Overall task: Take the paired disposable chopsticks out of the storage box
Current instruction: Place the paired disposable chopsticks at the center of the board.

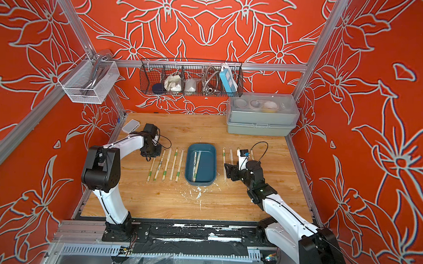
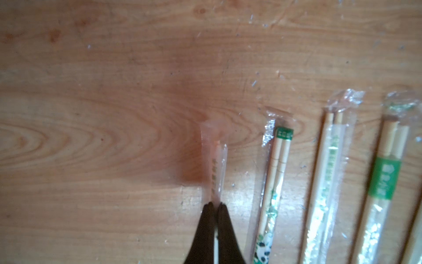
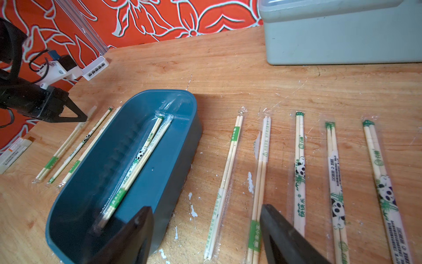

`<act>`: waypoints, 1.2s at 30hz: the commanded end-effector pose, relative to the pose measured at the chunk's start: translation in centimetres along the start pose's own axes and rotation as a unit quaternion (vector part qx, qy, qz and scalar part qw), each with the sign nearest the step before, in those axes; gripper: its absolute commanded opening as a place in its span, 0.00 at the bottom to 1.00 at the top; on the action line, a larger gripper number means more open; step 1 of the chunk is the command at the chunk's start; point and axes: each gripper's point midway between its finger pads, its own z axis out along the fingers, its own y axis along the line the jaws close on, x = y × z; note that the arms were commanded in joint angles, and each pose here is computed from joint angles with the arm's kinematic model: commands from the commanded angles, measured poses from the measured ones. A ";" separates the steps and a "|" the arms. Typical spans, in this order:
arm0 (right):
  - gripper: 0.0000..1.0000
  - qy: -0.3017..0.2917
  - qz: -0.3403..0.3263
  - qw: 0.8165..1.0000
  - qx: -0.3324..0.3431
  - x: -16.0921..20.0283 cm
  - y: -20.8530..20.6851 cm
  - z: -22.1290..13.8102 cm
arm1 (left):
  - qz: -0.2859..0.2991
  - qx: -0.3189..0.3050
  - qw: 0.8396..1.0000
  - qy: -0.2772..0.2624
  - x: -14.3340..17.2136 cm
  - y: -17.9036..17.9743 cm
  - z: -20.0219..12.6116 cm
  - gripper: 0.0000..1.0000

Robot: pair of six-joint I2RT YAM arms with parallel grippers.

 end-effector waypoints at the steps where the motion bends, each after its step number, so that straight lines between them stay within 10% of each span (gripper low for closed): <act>1: 0.78 -0.005 -0.010 1.000 -0.005 0.0 0.3 0.0 | -0.002 -0.014 1.000 -0.008 -1.0 0.5 -0.3 0.00; 24: 0.78 -0.001 -0.014 1.000 -0.005 -0.1 0.4 -0.1 | -0.042 -0.009 0.999 -0.033 -1.4 0.7 -3.1 0.37; 36: 0.69 0.082 -0.012 0.996 0.022 -2.6 3.9 -0.2 | -0.105 0.124 0.954 -0.252 1.8 -4.0 -14.0 0.69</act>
